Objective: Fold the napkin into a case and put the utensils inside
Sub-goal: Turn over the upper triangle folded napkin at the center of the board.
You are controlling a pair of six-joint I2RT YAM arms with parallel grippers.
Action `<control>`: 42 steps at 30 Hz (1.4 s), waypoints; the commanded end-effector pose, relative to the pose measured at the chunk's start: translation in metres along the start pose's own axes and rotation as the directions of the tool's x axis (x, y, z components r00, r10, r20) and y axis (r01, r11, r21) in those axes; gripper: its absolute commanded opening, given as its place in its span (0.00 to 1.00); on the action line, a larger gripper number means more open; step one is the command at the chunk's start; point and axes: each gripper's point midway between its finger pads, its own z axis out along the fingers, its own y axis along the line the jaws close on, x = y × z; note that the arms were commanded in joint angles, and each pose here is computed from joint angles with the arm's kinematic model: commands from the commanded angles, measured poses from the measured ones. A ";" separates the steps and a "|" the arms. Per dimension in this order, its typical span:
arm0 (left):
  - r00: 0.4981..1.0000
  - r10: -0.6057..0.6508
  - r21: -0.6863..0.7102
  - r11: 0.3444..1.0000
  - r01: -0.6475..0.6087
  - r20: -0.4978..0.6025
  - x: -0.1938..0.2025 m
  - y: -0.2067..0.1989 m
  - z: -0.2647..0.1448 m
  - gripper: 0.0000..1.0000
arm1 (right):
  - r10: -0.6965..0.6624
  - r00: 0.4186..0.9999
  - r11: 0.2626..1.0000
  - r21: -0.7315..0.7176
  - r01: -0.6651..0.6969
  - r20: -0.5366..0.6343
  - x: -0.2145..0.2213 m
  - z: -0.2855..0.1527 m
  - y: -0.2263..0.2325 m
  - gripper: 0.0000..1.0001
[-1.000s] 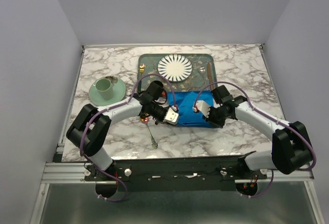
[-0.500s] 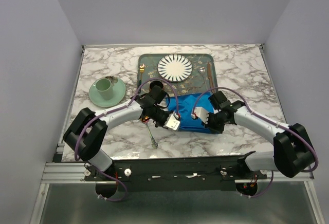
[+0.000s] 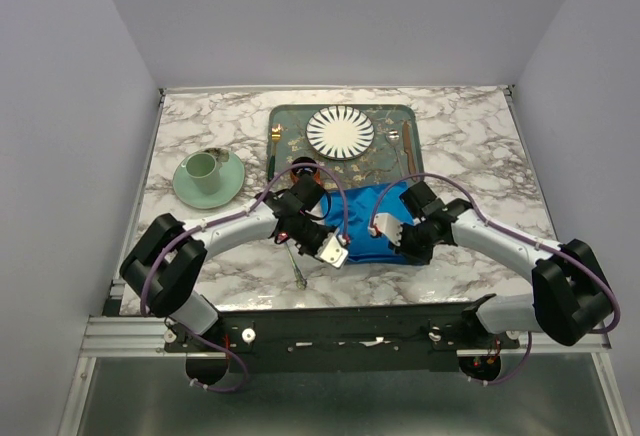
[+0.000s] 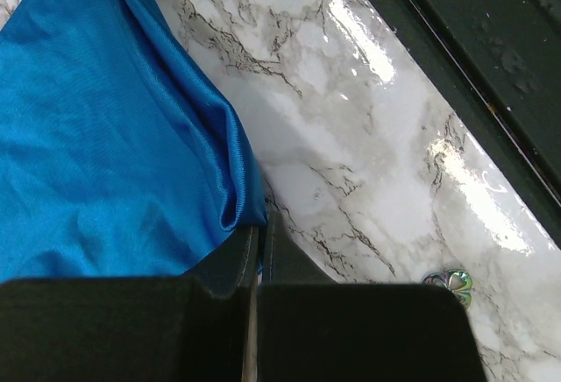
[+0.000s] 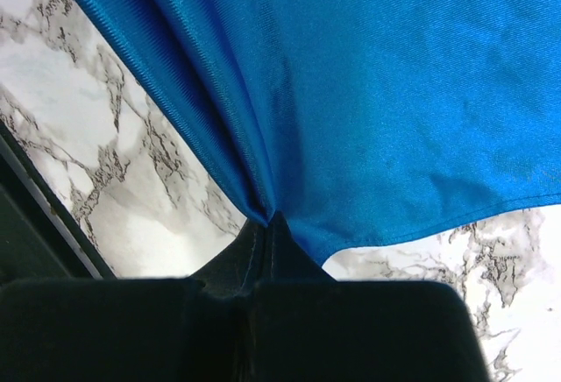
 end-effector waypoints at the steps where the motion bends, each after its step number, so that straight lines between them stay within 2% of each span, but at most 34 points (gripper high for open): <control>1: 0.997 -0.023 0.037 0.999 0.025 -0.067 0.011 -0.021 -0.006 0.09 | 0.021 0.990 1.000 -0.002 -0.022 -0.142 0.032 0.000 0.011 0.01; 2: 0.998 -0.018 0.036 0.999 0.020 -0.066 0.011 -0.023 -0.006 0.17 | 0.023 0.990 1.000 -0.009 -0.025 -0.142 0.032 0.000 0.012 0.06; 3: 0.998 -0.004 0.037 0.999 0.007 -0.066 0.011 -0.024 -0.007 0.35 | 0.024 0.988 0.999 -0.025 -0.029 -0.151 0.033 -0.001 0.016 0.11; 4: 0.998 0.005 0.042 0.999 -0.002 -0.066 0.011 -0.026 -0.007 0.40 | 0.024 0.988 0.998 -0.050 -0.032 -0.151 0.031 -0.001 0.020 0.15; 6: 0.998 0.027 0.059 0.998 -0.023 -0.060 0.006 -0.035 -0.012 0.48 | 0.030 0.988 0.995 -0.091 -0.044 -0.153 0.028 -0.009 0.028 0.36; 8: 0.996 0.073 0.054 0.996 -0.070 -0.047 -0.003 -0.038 -0.020 0.51 | 0.036 0.993 0.992 -0.119 -0.049 -0.112 0.019 -0.020 0.035 0.52; 11: 0.999 0.041 0.041 0.998 -0.040 -0.025 -0.017 -0.043 -0.030 0.52 | 0.068 0.997 0.990 -0.122 -0.072 -0.040 -0.001 -0.045 0.039 0.58; 16: 0.997 -0.073 -0.028 0.997 0.072 -0.031 -0.021 -0.033 -0.039 0.49 | 0.166 0.986 0.973 -0.159 -0.165 -0.009 -0.011 -0.062 0.037 0.55; 20: 0.972 -0.232 -0.128 0.966 0.226 -0.030 -0.017 -0.008 -0.037 0.42 | 0.279 0.959 0.944 -0.167 -0.283 -0.049 -0.004 -0.056 0.019 0.45; 23: 0.935 -0.355 -0.179 0.920 0.348 -0.003 -0.018 0.009 -0.035 0.38 | 0.364 0.926 0.912 -0.165 -0.377 -0.102 0.001 -0.048 0.003 0.37; 24: 0.928 -0.373 -0.207 0.907 0.368 0.016 -0.020 0.019 -0.035 0.38 | 0.375 0.921 0.907 -0.163 -0.389 -0.109 0.002 -0.047 0.000 0.36; 25: 0.900 -0.434 -0.220 0.876 0.430 0.031 -0.020 0.022 -0.034 0.38 | 0.386 0.912 0.901 -0.158 -0.405 -0.135 0.007 -0.043 -0.003 0.35; 31: 0.812 -0.584 -0.271 0.780 0.564 0.007 0.000 0.033 -0.026 0.38 | 0.379 0.893 0.893 -0.156 -0.421 -0.241 0.032 -0.027 0.007 0.33; 34: 0.758 -0.653 -0.305 0.723 0.620 -0.006 0.010 0.037 -0.024 0.38 | 0.386 0.873 0.878 -0.172 -0.447 -0.297 0.044 -0.018 0.015 0.33; 37: 0.676 -0.736 -0.321 0.630 0.707 0.043 0.015 0.043 -0.027 0.38 | 0.388 0.862 0.864 -0.196 -0.463 -0.325 0.048 -0.014 0.021 0.32; 38: 0.642 -0.764 -0.336 0.587 0.736 0.071 0.020 0.049 -0.032 0.38 | 0.388 0.859 0.860 -0.204 -0.468 -0.334 0.049 -0.013 0.023 0.32; 39: 0.587 -0.800 -0.341 0.522 0.782 0.122 0.020 0.055 -0.036 0.38 | 0.386 0.857 0.856 -0.213 -0.470 -0.340 0.049 -0.013 0.025 0.32; 41: 0.522 -0.833 -0.351 0.441 0.826 0.183 0.026 0.064 -0.044 0.38 | 0.376 0.855 0.846 -0.244 -0.475 -0.358 0.050 -0.013 0.032 0.31; 42: 0.465 -0.855 -0.356 0.371 0.858 0.231 0.031 0.071 -0.051 0.39 | 0.371 0.855 0.845 -0.251 -0.473 -0.361 0.049 -0.013 0.034 0.31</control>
